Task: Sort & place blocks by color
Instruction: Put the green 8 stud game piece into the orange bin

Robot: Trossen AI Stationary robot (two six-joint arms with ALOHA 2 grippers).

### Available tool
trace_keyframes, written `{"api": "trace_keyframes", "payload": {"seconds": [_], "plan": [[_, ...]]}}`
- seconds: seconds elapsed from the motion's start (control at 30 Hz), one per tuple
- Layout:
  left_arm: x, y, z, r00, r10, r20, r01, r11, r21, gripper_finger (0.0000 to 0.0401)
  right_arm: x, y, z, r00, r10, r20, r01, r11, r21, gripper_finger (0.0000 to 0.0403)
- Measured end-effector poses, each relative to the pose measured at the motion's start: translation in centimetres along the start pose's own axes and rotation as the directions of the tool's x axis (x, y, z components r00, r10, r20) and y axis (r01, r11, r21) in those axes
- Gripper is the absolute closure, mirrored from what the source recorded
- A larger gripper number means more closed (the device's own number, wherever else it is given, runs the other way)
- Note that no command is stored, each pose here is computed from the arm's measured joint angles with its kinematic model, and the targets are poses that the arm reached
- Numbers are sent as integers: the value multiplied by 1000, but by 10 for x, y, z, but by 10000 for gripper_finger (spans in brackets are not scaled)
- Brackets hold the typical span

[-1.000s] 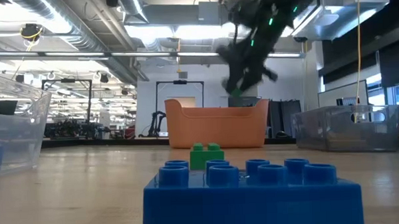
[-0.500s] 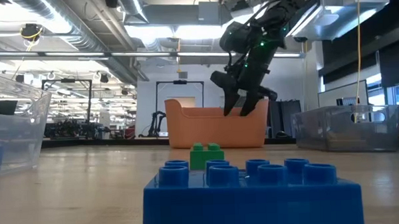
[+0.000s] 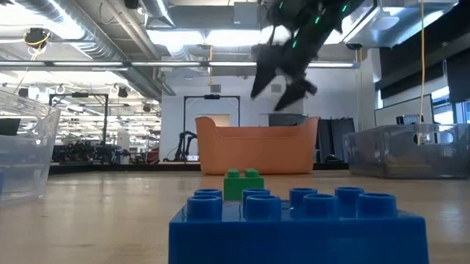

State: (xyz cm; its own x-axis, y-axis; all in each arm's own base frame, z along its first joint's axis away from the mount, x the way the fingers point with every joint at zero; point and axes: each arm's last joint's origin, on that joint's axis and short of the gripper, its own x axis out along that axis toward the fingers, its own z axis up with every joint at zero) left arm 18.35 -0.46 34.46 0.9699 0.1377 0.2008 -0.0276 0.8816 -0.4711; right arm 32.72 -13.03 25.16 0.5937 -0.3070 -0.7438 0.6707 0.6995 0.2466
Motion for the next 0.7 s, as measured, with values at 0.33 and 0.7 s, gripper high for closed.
{"api": "trace_keyframes", "payload": {"seconds": [0.33, 0.7], "plan": [[0, 0, -1, 1000, -20, -14, 20, 1000, 1, 151, -95, 54, -57, 918, 375, 128, -349, 919, -183, 5], [0, 0, -1, 1000, -24, -19, 25, 995, 101, 151, -138, 82, -105, 644, 695, 319, -615, 719, -323, 5]]}}
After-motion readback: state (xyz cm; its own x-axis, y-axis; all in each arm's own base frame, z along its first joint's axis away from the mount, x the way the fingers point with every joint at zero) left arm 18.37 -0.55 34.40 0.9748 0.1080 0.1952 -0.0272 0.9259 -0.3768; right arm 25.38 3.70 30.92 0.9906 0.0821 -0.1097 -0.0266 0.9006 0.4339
